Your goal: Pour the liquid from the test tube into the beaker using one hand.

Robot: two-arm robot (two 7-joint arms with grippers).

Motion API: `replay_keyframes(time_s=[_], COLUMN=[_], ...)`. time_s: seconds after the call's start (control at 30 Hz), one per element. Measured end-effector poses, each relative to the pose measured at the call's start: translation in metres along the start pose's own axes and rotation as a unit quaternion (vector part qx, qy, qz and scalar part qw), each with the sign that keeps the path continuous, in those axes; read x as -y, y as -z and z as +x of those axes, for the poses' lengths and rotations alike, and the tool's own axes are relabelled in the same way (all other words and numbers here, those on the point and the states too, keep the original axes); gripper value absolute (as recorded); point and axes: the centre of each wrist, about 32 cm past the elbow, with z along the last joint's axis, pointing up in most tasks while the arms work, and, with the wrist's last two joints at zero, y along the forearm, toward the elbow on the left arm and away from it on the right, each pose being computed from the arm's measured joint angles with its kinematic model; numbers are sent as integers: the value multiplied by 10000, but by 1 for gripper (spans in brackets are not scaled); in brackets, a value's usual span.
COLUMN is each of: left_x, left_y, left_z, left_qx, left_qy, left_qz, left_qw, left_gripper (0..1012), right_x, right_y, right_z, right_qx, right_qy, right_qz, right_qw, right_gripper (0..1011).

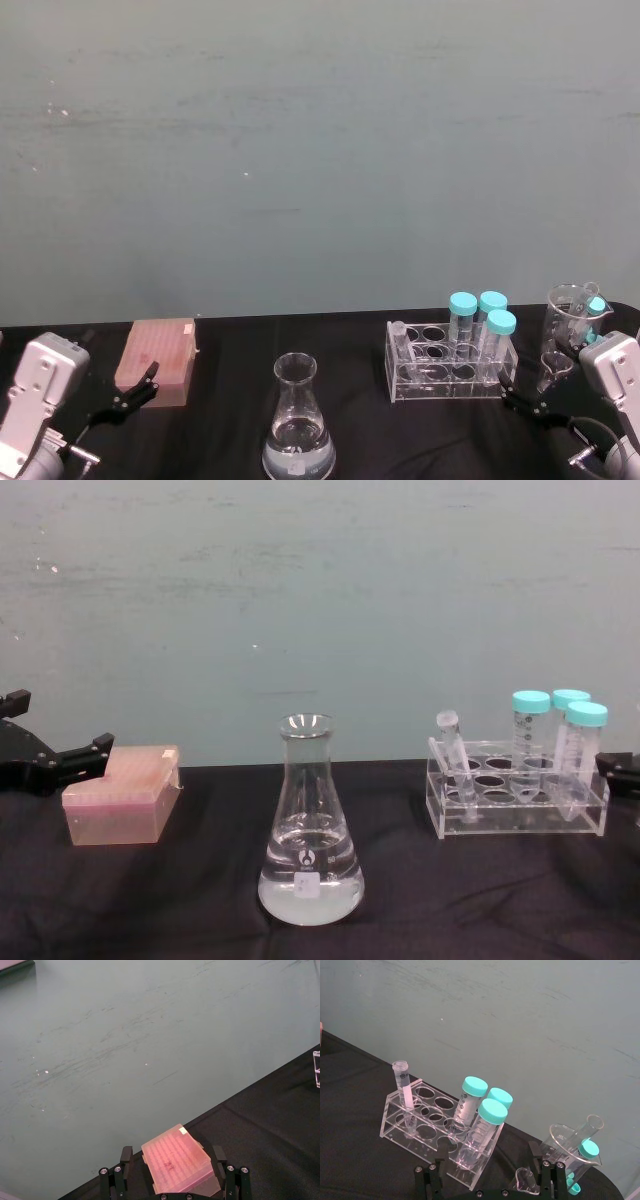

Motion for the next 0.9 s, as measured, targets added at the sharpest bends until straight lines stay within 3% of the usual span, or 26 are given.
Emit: replay_keyframes(time_s=[0.9], left_x=[0], left_y=[0], left_z=[0], left_qx=[0], left_qy=[0], left_qz=[0], left_qw=[10000], left_gripper=[1000], right_x=[0], right_y=[0], right_z=[0], right_qx=[0], right_qy=[0], right_qz=[0], right_qw=[10000], right_gripper=[1003])
